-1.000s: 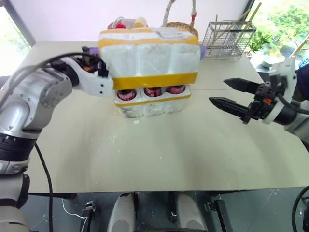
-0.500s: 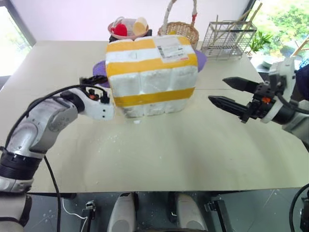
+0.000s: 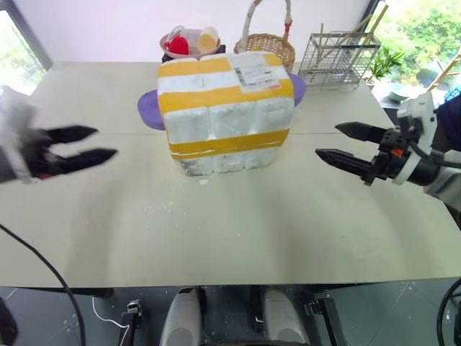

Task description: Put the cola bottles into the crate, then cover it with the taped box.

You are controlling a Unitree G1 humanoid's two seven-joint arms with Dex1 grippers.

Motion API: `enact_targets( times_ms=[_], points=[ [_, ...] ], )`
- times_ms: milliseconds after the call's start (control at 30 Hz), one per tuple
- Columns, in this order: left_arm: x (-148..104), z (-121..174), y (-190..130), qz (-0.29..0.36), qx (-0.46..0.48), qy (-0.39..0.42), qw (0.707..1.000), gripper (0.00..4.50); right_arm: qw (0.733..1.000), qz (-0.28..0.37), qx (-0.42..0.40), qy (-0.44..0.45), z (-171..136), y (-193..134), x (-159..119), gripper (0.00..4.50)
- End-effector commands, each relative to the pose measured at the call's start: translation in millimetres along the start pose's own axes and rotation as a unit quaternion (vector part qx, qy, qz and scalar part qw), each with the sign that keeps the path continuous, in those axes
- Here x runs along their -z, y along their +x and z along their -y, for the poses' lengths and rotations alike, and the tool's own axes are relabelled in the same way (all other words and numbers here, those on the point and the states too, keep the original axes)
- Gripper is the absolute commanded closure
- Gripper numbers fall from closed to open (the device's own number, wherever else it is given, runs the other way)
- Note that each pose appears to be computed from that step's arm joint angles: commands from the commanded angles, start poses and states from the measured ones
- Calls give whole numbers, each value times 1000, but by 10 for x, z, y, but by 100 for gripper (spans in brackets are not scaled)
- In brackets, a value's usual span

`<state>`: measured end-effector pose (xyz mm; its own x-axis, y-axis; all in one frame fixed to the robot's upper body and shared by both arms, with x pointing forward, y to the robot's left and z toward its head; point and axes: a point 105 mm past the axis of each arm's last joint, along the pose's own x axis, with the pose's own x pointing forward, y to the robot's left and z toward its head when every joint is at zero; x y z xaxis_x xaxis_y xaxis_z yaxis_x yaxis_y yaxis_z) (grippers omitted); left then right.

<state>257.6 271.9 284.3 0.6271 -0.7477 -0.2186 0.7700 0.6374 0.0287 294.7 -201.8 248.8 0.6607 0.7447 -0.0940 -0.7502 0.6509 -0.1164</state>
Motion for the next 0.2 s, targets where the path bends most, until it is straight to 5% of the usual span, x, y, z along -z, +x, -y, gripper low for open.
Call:
enact_targets(
  times_ms=[33,200],
  points=[
    [-116,71,-122,7,51,-26,998,38,999,13,-9,-30,30,-26,-171,0],
    [-7,-62,-95,-45,29,8,999,38,999,18,-20,-31,27,22,-205,0]
  ],
)
